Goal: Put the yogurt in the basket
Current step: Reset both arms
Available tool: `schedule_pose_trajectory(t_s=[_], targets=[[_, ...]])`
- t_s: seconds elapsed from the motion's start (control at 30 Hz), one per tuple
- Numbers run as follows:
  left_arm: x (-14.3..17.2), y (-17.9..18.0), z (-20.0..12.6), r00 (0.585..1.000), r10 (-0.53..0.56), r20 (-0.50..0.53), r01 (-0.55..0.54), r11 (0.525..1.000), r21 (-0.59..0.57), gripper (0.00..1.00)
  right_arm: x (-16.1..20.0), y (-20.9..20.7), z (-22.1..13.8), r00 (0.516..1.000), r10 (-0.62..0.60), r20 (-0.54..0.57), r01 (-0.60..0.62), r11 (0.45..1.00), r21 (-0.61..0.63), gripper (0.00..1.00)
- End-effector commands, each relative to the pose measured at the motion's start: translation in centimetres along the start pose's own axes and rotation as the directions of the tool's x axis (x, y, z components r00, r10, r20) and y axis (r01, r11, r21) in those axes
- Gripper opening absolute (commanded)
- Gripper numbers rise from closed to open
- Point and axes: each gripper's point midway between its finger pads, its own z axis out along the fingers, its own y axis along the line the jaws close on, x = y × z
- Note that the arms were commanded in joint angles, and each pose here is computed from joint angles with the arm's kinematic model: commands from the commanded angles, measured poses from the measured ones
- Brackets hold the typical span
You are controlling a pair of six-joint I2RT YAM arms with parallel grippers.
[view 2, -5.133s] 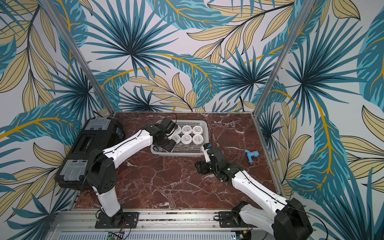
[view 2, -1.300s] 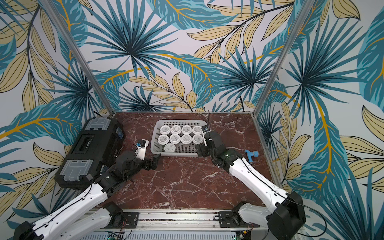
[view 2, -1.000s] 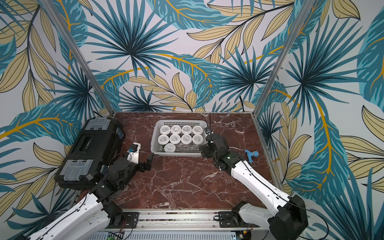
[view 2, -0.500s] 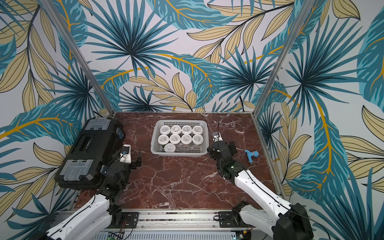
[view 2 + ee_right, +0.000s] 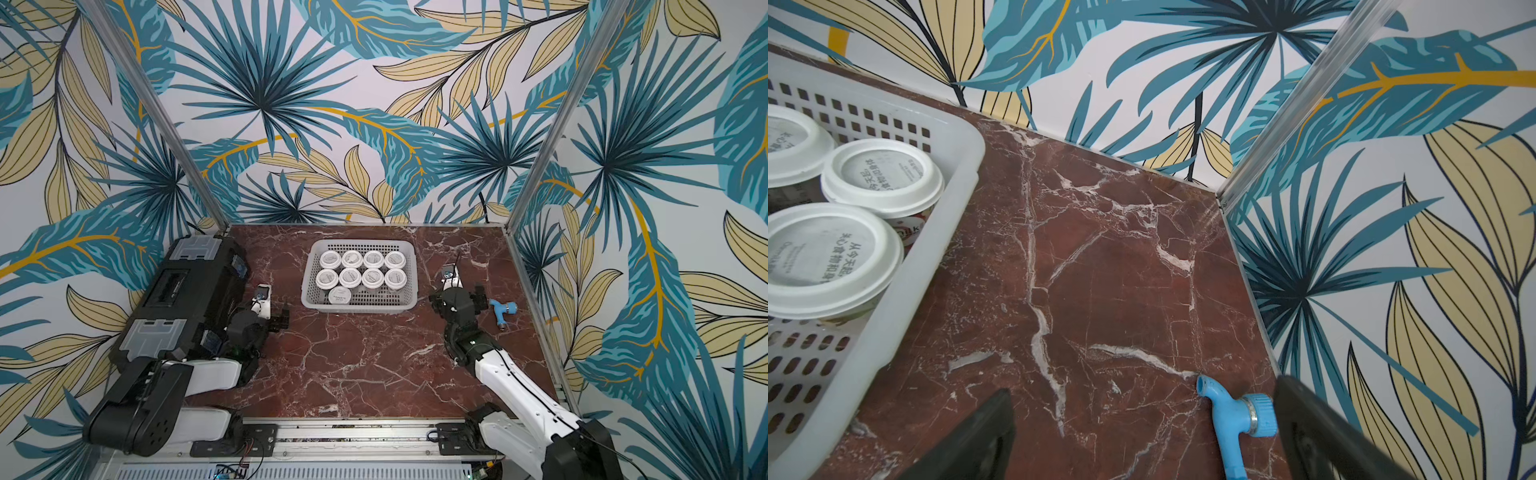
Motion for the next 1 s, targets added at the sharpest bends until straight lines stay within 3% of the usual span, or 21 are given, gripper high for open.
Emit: schedule_pose_trajectory(t_s=[0.0, 0.13, 0.37, 0.5, 0.73, 0.97], targets=[[-3.5, 0.2, 1.1, 0.992, -0.019, 0.129, 0.019, 1.0, -0.001, 1.0, 0.6, 0.1, 0.6, 0.999, 0.039, 0.009, -0.039, 0.999, -0.013, 0.99], [-2.9, 0.5, 2.0, 0.993, -0.024, 0.116, 0.027, 0.999, -0.024, 1.0, 1.2, -0.6, 1.1, 0.995, 0.095, 0.024, -0.094, 0.995, -0.022, 1.0], [-2.7, -0.3, 3.4, 0.999, -0.007, 0.041, 0.006, 0.999, 0.035, 1.0, 2.2, 0.1, 3.8, 0.987, 0.156, 0.022, -0.155, 0.986, -0.066, 1.0], [-2.6, -0.2, 4.2, 0.999, -0.039, 0.01, 0.038, 0.995, 0.091, 1.0, 3.0, 0.9, 5.7, 0.983, 0.18, 0.038, -0.177, 0.982, -0.06, 1.0], [-2.5, 0.7, 4.6, 0.997, -0.077, -0.013, 0.077, 0.995, 0.065, 1.0, 4.7, 2.6, 7.6, 0.98, 0.199, -0.004, -0.198, 0.972, -0.123, 0.99], [-2.3, 2.4, 4.0, 0.987, -0.161, 0.018, 0.16, 0.986, 0.054, 1.0, 5.5, 2.4, 8.2, 0.961, 0.274, 0.034, -0.266, 0.953, -0.145, 1.0]])
